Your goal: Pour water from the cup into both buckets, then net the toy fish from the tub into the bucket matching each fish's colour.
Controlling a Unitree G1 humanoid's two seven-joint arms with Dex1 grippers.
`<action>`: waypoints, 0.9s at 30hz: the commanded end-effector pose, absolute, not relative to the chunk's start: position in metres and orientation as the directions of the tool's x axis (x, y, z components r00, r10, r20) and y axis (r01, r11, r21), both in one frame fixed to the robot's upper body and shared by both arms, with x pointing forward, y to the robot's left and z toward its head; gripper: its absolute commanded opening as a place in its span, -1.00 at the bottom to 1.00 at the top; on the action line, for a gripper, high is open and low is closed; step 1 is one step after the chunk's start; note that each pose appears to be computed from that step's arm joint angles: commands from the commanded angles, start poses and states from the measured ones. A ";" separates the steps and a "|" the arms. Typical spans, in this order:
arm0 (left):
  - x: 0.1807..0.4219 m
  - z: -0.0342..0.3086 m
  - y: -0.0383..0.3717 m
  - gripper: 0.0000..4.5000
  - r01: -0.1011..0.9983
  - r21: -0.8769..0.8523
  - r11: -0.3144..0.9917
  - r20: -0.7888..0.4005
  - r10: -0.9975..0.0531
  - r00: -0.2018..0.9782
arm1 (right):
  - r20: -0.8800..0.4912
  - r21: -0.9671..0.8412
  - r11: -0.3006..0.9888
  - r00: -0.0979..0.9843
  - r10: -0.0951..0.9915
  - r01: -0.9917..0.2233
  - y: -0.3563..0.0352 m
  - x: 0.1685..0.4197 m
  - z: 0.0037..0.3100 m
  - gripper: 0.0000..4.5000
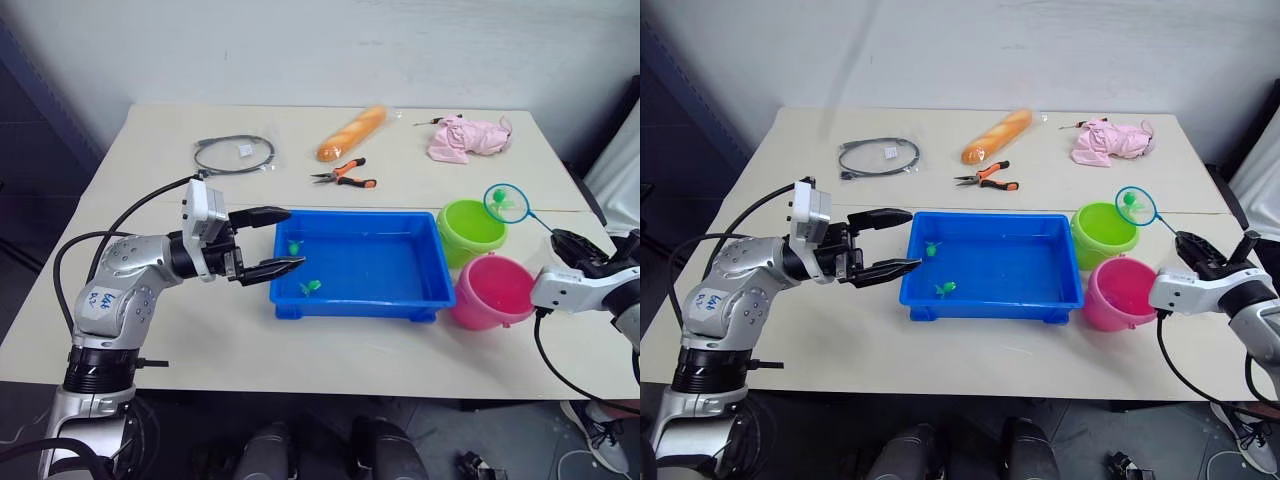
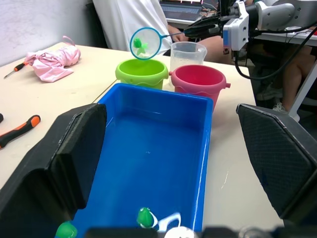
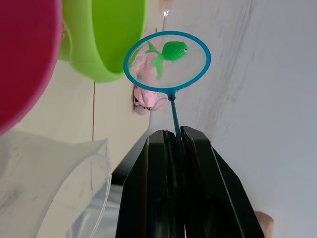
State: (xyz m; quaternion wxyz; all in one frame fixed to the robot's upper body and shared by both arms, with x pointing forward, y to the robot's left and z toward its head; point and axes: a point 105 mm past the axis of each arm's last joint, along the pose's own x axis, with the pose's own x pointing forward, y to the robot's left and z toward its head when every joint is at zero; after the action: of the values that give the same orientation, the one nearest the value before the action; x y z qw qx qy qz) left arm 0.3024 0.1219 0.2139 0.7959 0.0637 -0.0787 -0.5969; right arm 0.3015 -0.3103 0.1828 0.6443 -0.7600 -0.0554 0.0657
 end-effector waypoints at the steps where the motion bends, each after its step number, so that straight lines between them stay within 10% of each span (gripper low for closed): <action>1: 0.301 0.222 0.116 0.99 0.937 0.232 0.262 0.072 -0.965 0.252 | -0.004 -0.983 -0.179 0.979 0.204 0.033 -0.305 0.301 0.190 -1.00; 27: 0.303 0.221 0.106 0.99 0.944 0.223 0.245 0.094 -0.969 0.229 | 0.036 -0.974 -0.210 0.977 0.210 0.081 -0.305 0.305 0.185 -1.00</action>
State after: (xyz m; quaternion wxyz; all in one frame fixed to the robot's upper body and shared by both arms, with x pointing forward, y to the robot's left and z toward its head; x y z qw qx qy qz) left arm 0.3023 0.1045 0.2132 0.7805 0.0508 -0.0889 -0.6168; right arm 0.3055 -0.3071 0.1749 0.6271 -0.7728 -0.0759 0.0607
